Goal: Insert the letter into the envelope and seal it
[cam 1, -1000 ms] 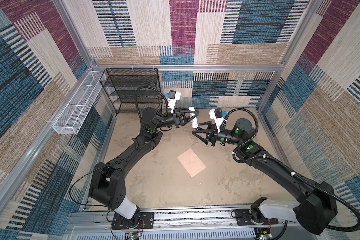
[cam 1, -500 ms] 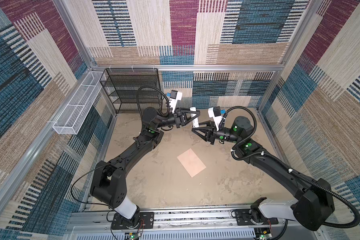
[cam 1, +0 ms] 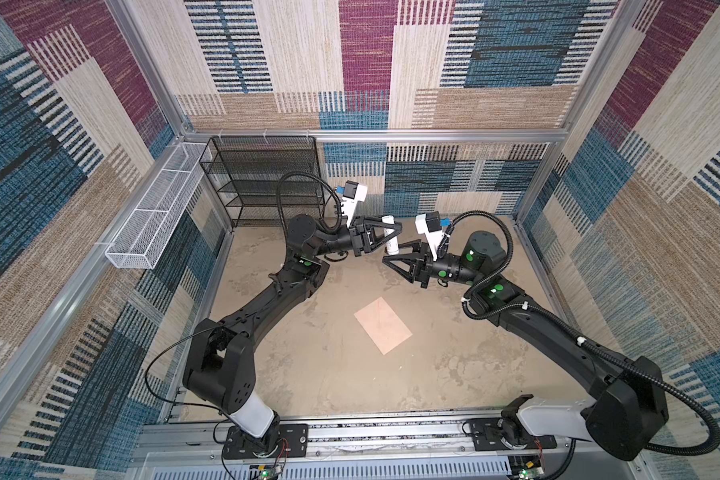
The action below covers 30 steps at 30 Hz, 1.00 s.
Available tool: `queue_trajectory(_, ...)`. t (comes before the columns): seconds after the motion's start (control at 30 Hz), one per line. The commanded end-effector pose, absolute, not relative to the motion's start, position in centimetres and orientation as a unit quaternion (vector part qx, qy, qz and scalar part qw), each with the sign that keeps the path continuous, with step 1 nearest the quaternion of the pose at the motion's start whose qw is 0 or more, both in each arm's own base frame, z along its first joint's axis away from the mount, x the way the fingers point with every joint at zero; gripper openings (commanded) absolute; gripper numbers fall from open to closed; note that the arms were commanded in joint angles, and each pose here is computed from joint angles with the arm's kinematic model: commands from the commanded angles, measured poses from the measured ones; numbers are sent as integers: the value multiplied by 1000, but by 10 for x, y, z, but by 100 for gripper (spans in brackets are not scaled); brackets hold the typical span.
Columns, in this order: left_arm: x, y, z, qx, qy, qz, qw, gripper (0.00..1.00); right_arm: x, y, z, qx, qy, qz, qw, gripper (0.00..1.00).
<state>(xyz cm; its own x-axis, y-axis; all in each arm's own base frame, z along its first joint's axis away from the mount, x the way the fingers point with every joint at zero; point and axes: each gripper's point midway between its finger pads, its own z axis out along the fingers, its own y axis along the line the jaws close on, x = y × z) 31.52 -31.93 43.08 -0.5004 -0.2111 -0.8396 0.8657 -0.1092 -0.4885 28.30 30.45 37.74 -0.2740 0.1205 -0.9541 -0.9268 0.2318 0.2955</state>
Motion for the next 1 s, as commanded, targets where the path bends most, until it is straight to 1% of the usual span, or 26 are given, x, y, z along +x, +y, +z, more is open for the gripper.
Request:
queue_trajectory(0.0, 310, -318, 439, 318, 521, -680, 406, 0, 282, 306, 384, -343, 592, 522, 509, 37)
queue_trajectory(0.13, 312, -318, 438, 316, 523, -679, 407, 0, 281, 306, 382, -346, 593, 522, 505, 35)
queue_trajectory(0.27, 314, -318, 439, 312, 524, -675, 414, 0, 281, 305, 378, -347, 599, 520, 501, 42)
queue_trajectory(0.33, 314, -318, 440, 313, 524, -675, 415, 0, 280, 304, 375, -346, 601, 520, 499, 43)
queue_trajectory(0.5, 312, -318, 442, 320, 522, -674, 412, 0, 282, 299, 373, -341, 605, 522, 495, 36)
queue_trajectory(0.63, 313, -319, 440, 318, 525, -675, 409, 0, 280, 299, 377, -348, 600, 526, 492, 35)
queue_trajectory(0.83, 314, -320, 439, 317, 526, -677, 406, 0, 279, 300, 380, -352, 596, 530, 490, 45)
queue_trajectory(0.9, 315, -320, 438, 316, 527, -677, 405, 0, 279, 300, 380, -353, 597, 529, 489, 45)
queue_trajectory(0.97, 316, -320, 438, 316, 527, -676, 406, 0, 280, 301, 379, -353, 598, 529, 488, 42)
